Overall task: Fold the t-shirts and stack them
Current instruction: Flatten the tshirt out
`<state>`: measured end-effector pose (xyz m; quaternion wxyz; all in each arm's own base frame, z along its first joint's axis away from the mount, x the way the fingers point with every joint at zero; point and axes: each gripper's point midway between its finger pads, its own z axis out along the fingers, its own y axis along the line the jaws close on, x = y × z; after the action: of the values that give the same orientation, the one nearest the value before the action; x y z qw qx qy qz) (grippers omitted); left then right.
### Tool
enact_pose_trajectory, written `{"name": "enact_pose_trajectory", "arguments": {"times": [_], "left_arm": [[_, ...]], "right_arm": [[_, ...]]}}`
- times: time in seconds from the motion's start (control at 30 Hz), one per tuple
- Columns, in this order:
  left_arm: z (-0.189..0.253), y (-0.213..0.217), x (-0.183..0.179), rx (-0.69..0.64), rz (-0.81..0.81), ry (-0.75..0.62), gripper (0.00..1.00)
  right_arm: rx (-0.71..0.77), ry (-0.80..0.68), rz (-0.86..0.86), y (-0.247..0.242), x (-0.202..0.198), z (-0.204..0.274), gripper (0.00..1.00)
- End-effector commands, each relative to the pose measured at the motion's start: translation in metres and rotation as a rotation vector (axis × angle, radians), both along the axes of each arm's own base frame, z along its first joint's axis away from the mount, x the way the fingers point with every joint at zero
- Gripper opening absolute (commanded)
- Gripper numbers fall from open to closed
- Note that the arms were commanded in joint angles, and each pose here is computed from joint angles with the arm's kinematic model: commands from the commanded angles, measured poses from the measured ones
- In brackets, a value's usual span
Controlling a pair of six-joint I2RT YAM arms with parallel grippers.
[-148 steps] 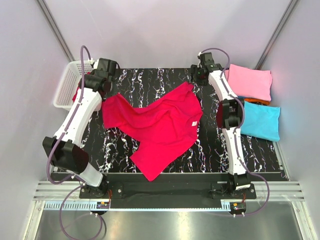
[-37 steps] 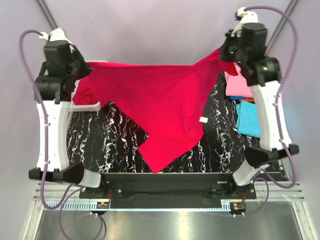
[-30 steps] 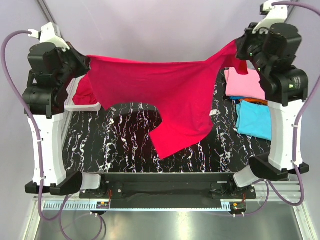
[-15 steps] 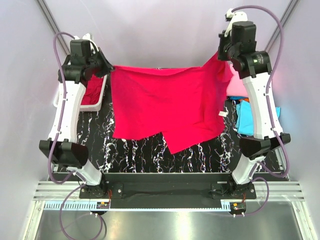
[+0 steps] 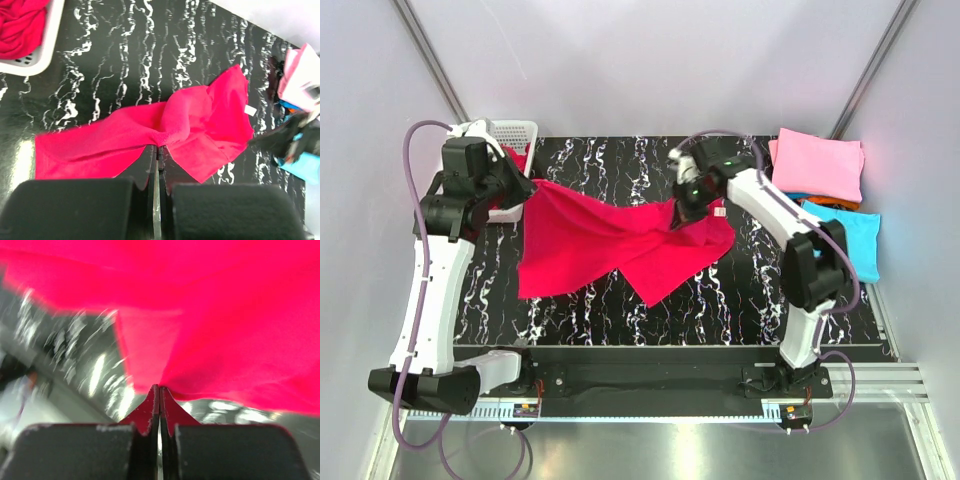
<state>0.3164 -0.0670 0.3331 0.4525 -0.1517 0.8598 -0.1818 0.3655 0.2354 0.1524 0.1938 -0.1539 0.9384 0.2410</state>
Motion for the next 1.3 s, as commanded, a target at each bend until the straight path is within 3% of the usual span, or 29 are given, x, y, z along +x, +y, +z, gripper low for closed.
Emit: {"name": "enact_pose_trajectory", "arguments": {"times": [0.0, 0.03, 0.17, 0.23, 0.33, 0.5, 0.63, 0.73, 0.8, 1.27], "left_arm": [[0.002, 0.009, 0.009, 0.041, 0.032, -0.025, 0.0], [0.006, 0.009, 0.01, 0.039, 0.034, -0.034, 0.0], [0.006, 0.007, 0.015, 0.04, 0.025, -0.03, 0.0], [0.007, 0.007, 0.018, 0.043, 0.023, -0.029, 0.0], [0.009, 0.006, 0.022, 0.051, 0.017, -0.033, 0.0], [0.006, 0.007, 0.027, 0.061, 0.013, -0.024, 0.0], [0.0, 0.008, 0.028, 0.077, 0.011, -0.011, 0.0], [-0.005, 0.01, 0.028, 0.089, 0.012, -0.002, 0.0], [-0.009, 0.01, 0.028, 0.095, 0.012, 0.008, 0.0], [-0.017, 0.008, 0.028, 0.102, -0.016, 0.027, 0.0]], "right_arm": [[0.261, 0.136, 0.323, 0.064, -0.058, 0.026, 0.0], [0.279, 0.223, 0.397, 0.076, -0.085, 0.024, 0.0], [0.248, 0.31, 0.516, 0.098, -0.112, 0.0, 0.0], [0.23, 0.323, 0.51, 0.101, -0.111, -0.004, 0.11], [0.132, 0.278, 0.452, 0.095, -0.095, -0.016, 0.43], [0.001, 0.151, 0.258, 0.08, -0.063, -0.024, 0.52], [0.014, 0.104, 0.143, 0.075, -0.061, -0.034, 0.62], [-0.009, 0.06, 0.051, 0.058, -0.064, -0.038, 0.45], [-0.04, 0.062, 0.012, 0.049, -0.066, -0.047, 0.41], [-0.095, 0.151, -0.137, 0.03, -0.082, -0.09, 0.4]]}}
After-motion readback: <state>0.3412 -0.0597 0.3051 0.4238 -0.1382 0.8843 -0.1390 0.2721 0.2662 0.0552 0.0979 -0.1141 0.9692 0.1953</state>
